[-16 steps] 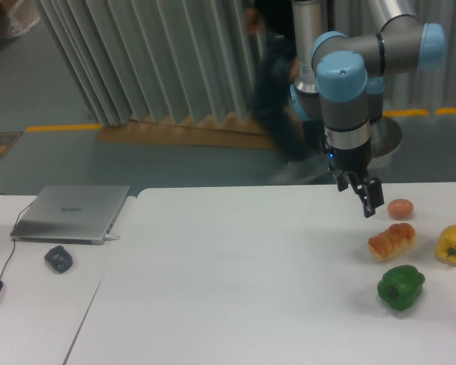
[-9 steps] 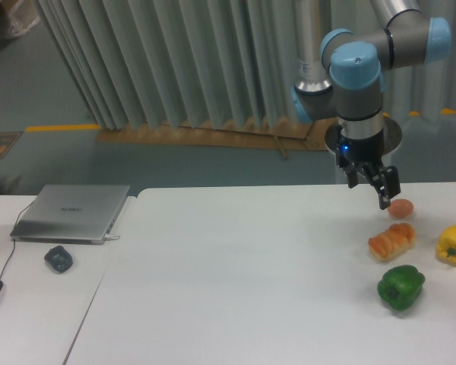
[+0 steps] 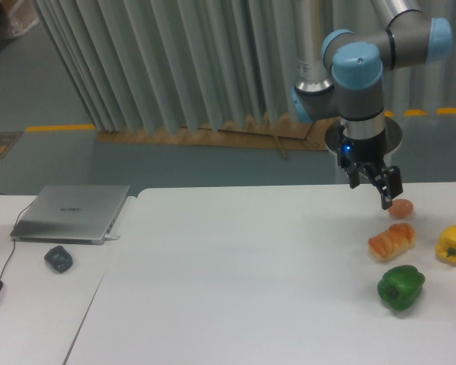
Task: Place the yellow pepper in a basket
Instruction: 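Move the open gripper over the yellow bell pepper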
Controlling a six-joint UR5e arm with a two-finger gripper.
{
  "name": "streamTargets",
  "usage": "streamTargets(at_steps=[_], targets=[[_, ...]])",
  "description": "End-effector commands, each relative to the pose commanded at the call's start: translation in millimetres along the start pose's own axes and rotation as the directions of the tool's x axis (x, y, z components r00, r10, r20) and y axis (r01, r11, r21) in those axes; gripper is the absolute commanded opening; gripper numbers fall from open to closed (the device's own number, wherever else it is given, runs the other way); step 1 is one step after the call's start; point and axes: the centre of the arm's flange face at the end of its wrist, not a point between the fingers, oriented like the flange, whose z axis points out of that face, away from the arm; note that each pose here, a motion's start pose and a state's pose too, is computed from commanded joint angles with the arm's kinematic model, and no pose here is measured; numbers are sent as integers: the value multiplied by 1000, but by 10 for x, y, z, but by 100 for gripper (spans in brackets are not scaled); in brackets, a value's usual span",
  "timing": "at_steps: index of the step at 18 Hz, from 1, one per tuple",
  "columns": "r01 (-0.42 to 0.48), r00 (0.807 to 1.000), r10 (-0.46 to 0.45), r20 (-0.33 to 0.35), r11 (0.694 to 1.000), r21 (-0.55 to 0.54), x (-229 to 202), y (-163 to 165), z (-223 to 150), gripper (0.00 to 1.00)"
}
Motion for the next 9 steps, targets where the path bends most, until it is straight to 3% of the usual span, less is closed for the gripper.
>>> streamTargets(at_steps=[4, 6, 9], targets=[[36, 999, -36, 2, 999, -11, -122, 138, 17, 100], [91, 996, -90, 16, 996, -13, -350, 342, -5, 100], [186, 982, -186, 17, 983, -12, -501, 336, 45, 100]])
